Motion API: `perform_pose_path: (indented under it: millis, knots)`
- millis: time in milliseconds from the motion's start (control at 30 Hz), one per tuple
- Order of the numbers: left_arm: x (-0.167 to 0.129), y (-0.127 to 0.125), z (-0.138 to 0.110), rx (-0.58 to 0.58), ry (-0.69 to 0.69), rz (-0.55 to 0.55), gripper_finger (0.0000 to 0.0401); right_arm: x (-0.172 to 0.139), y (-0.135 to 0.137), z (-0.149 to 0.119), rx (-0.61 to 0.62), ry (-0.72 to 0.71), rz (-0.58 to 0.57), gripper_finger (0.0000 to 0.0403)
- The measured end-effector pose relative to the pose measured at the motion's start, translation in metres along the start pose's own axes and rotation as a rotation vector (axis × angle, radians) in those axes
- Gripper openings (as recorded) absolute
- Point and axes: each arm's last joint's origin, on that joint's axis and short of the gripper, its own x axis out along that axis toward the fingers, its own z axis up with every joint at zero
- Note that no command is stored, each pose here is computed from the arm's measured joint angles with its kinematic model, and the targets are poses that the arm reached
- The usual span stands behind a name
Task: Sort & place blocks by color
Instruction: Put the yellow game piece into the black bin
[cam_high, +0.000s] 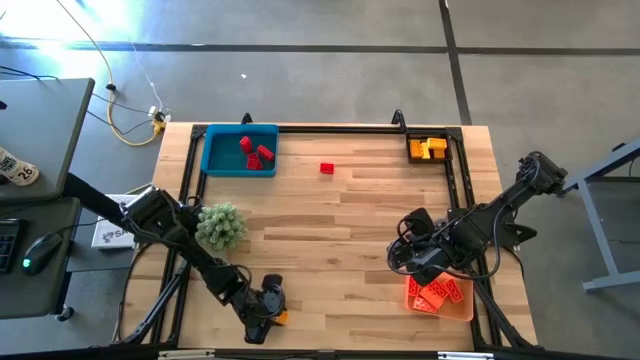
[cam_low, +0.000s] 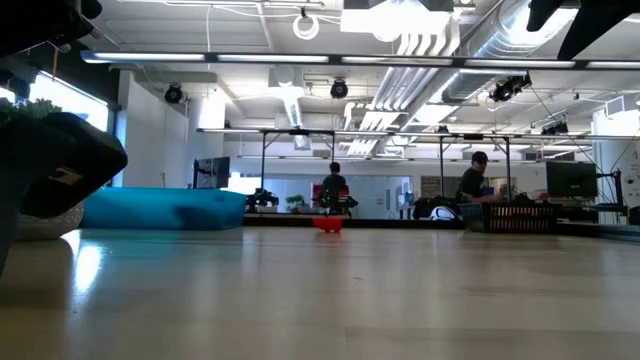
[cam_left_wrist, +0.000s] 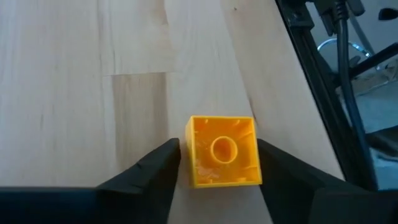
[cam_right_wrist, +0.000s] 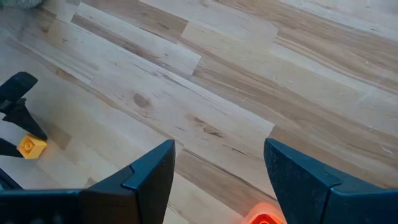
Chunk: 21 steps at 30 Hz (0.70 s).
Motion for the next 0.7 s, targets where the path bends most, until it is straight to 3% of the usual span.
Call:
perform_pose_path:
  millis: [233, 467, 700]
  knots:
    - [0.0, 0.001, 0.001, 0.029, -0.01, 0.007, 0.0112, 0.0, 0.0, 0.0, 0.007, 0.0, 0.003, 0.0232]
    - [-0.001, 0.015, 0.011, -0.002, -0.021, 0.035, 0.0111, 0.001, 0.011, 0.003, 0.065, 0.006, 0.093, 0.0232]
    - [-0.01, 0.045, 0.039, -0.06, -0.094, 0.073, 0.0122, 0.005, 0.024, 0.013, 0.142, 0.012, 0.197, 0.0232]
